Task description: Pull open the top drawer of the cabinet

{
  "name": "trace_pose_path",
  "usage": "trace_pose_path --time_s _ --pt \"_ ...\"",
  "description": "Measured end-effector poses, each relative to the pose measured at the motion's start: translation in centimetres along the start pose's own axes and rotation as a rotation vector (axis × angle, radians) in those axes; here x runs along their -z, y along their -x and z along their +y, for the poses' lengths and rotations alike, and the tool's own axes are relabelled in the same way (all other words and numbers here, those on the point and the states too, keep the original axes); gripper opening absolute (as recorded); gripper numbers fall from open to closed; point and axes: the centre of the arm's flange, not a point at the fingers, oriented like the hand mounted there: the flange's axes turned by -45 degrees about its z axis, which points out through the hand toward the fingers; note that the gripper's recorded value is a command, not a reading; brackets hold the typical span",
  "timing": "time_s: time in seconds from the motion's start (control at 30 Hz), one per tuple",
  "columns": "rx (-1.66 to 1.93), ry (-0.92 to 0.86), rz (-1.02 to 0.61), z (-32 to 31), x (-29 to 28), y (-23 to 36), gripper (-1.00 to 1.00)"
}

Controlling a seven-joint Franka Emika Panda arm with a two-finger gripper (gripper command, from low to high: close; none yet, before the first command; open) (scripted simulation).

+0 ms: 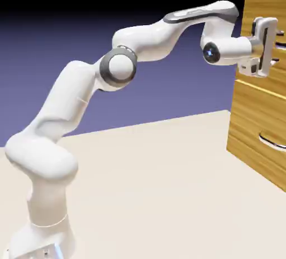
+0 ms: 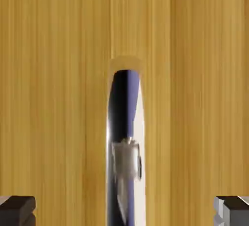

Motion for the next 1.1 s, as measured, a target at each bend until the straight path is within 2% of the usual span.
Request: trace_pose_path --time_s 0.5,0.53,1.1 --pt "0.004 0.008 -0.008 0.2 -3.7 0.8 0.00" --pt "0.004 0.010 -0.008 0.3 -3.8 0.9 -1.00" --pt "0.004 0.009 -0.008 0.2 1.2 0.9 -1.00"
